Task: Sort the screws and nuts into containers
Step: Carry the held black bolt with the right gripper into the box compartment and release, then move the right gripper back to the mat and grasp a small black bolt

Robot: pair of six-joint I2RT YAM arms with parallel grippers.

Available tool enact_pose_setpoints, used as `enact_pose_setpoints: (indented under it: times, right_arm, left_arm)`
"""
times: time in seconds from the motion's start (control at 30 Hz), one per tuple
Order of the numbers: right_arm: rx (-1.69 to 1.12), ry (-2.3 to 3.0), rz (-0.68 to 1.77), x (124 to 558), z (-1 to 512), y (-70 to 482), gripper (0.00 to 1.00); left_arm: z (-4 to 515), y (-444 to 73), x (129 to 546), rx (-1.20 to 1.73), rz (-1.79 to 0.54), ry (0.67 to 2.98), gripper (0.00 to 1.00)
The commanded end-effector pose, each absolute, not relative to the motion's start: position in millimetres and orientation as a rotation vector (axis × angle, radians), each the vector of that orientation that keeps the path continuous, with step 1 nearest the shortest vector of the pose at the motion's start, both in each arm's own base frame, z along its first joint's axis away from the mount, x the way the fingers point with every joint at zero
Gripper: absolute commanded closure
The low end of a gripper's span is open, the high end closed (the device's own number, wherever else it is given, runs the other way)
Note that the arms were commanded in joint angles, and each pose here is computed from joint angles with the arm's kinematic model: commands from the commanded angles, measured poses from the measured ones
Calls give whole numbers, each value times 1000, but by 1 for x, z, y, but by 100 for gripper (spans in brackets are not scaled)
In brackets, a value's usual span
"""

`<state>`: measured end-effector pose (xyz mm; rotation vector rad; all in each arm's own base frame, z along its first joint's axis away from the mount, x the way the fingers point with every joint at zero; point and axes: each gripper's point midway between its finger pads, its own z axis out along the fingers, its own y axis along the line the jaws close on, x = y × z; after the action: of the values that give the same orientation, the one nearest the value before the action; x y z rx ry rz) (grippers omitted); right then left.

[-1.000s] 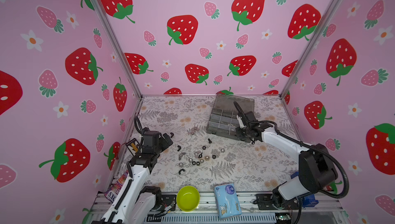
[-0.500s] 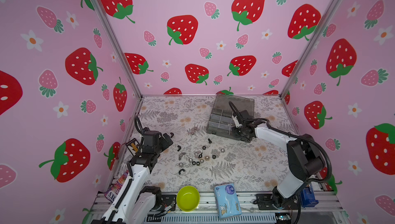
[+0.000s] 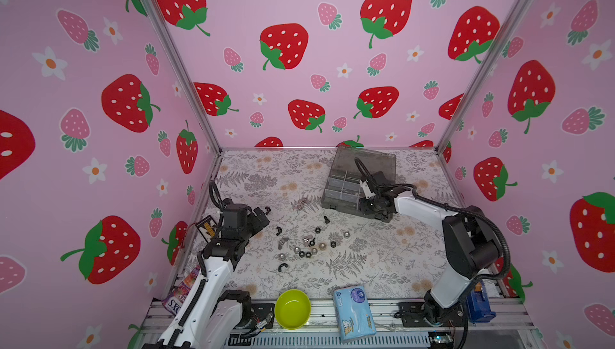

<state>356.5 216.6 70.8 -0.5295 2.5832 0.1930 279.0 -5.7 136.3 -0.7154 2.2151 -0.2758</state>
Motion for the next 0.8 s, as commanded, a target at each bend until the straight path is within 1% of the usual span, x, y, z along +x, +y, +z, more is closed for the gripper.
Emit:
enact_pose_setpoints:
  times: [0.0, 0.23, 0.4, 0.53, 0.77]
  right_arm:
    - [-515, 2517, 219, 360, 102, 219, 55]
    - [-513, 2448, 265, 348, 133, 230, 55]
    - [-562, 2407, 274, 328, 145, 252, 55]
    - [-626, 2395, 280, 309, 144, 276, 55]
    - [-744, 2415, 315, 282, 123, 320, 54]
  left_arm:
    - [150, -4, 282, -720, -275, 2186, 1]
    - [148, -5, 279, -714, -278, 2197, 1]
    - [145, -3, 274, -719, -258, 2213, 1]
    - [143, -1, 273, -726, -245, 2215, 1]
    - [145, -2, 276, -728, -257, 2208, 1]
